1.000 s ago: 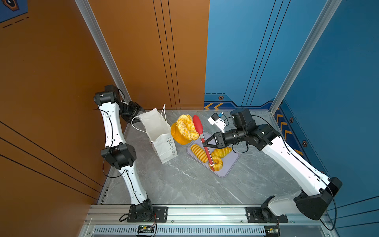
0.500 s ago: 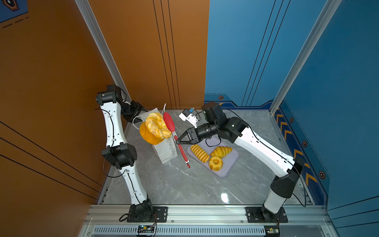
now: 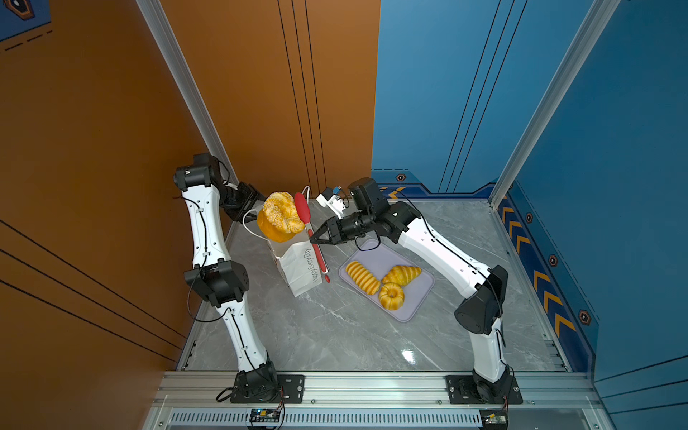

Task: Pack bread into a paper bag
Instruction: Place the fake bread in the paper bag.

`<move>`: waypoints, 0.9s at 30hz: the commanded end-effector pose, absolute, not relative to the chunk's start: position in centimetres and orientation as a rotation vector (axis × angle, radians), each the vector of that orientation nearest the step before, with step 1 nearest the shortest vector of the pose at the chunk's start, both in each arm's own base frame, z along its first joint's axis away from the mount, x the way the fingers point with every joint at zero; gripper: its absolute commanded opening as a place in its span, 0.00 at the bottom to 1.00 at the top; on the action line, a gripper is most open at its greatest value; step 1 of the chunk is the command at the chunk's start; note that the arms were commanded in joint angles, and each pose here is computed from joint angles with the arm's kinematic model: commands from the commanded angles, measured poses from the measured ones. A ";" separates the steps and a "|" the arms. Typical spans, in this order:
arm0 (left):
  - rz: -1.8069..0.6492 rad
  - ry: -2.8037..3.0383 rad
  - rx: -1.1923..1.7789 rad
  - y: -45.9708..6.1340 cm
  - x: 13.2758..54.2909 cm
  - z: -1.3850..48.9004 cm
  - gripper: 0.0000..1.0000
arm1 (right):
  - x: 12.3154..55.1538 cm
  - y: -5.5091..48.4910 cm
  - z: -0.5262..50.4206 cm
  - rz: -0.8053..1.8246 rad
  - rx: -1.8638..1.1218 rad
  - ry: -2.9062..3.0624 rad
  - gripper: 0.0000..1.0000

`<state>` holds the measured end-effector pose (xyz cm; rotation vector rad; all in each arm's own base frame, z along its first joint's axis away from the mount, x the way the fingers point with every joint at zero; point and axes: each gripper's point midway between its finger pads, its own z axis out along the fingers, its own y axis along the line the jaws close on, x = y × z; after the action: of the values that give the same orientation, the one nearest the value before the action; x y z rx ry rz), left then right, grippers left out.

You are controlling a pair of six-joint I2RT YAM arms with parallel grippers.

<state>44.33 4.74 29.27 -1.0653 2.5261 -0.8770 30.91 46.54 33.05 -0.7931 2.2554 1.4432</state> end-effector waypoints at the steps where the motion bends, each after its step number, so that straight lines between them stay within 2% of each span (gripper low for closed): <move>1: -0.926 2.641 -1.154 3.0 39.6 30.0 0.66 | 32.6 46.2 34.0 1.353 -0.772 2.220 0.00; 10: -0.935 2.637 -1.157 3.0 39.6 30.0 0.66 | 33.5 45.8 30.1 1.206 -0.755 2.338 0.00; 17: -0.938 2.637 -1.160 3.1 39.7 29.9 0.66 | 32.7 45.4 29.5 1.126 -0.788 2.358 0.00; 20: -0.940 2.637 -1.162 3.1 39.7 29.9 0.66 | 32.3 45.7 29.7 1.139 -0.799 2.354 0.10; 27: -0.944 2.635 -1.167 3.2 39.8 29.8 0.66 | 31.6 46.2 30.0 1.168 -0.820 2.345 0.18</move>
<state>44.23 4.69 29.66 -1.0556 2.5175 -0.8946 32.23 45.97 27.60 -0.7752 2.4204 1.1439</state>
